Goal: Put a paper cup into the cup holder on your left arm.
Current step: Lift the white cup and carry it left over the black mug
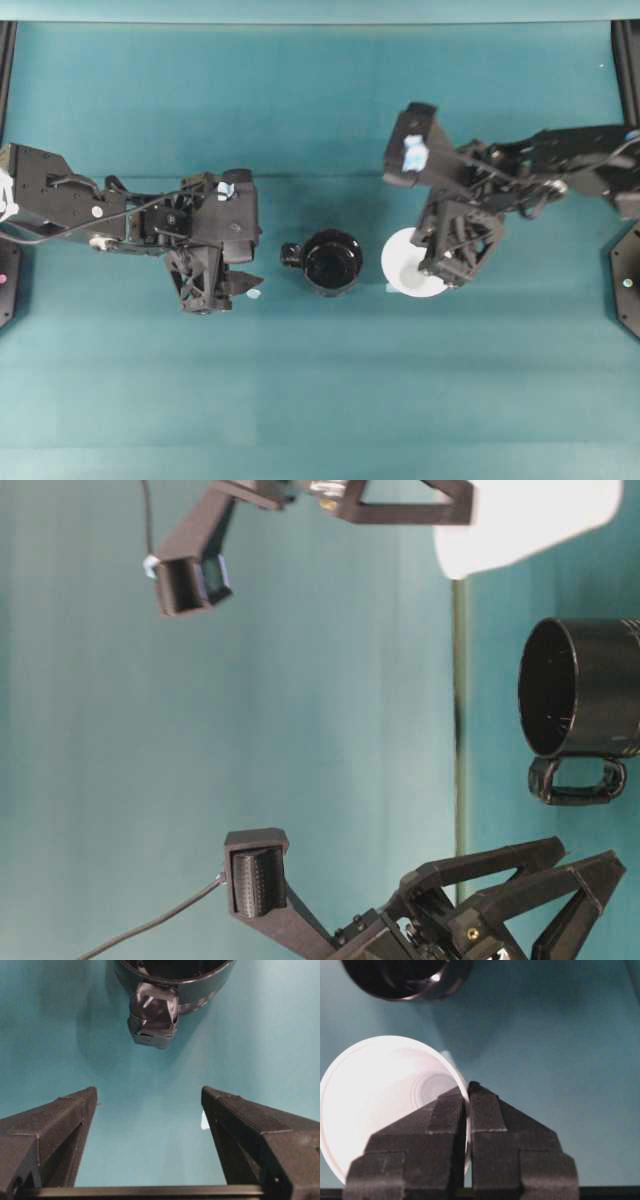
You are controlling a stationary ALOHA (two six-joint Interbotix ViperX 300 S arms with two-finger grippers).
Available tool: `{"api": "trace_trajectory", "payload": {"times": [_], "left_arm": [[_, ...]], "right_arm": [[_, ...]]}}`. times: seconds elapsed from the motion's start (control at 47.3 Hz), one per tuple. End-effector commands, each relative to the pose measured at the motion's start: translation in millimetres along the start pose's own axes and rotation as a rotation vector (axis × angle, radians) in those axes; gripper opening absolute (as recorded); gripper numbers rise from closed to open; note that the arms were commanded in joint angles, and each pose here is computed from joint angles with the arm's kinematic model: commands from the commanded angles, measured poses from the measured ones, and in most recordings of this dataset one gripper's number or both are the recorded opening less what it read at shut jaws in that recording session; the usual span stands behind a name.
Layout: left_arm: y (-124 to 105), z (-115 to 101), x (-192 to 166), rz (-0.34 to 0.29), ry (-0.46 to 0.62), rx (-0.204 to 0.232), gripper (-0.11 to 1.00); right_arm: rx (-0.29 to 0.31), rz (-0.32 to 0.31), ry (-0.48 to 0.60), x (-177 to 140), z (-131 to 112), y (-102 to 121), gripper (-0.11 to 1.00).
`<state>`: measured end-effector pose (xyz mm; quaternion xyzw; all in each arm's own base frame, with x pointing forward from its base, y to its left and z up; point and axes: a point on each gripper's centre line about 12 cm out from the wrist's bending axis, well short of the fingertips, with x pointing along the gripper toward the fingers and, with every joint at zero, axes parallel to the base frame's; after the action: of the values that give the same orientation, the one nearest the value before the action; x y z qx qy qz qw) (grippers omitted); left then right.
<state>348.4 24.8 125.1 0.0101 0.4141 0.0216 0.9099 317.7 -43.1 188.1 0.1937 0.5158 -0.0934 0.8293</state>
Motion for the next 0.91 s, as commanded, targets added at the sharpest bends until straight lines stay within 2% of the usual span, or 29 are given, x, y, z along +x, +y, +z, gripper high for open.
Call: {"api": "trace_trajectory", "payload": {"times": [0.0,0.233,0.423,0.677,0.888], "left_arm": [[-0.7,6.5,-3.8,-0.001,-0.026,0.002,0.90],[-1.3,6.3,-3.8,-0.002,-0.025,0.002,0.90],[-1.8,6.6,-3.8,-0.003,-0.026,0.000,0.90],[-2.9,6.6,-3.8,-0.005,-0.026,-0.010,0.90],[-6.7,6.5,-4.2,-0.012,-0.027,-0.002,0.90]], "right_arm": [[0.007,0.026,-0.080,-18.6,16.9,6.2,-0.01],[-0.012,0.050,-0.190,-38.7,52.8,17.4,-0.01],[-0.015,0.057,-0.242,-34.6,76.7,22.8,-0.01],[-0.018,0.046,-0.216,-2.4,88.7,23.5,-0.01],[-0.038,0.027,-0.171,22.5,84.3,22.9,-0.02]]}}
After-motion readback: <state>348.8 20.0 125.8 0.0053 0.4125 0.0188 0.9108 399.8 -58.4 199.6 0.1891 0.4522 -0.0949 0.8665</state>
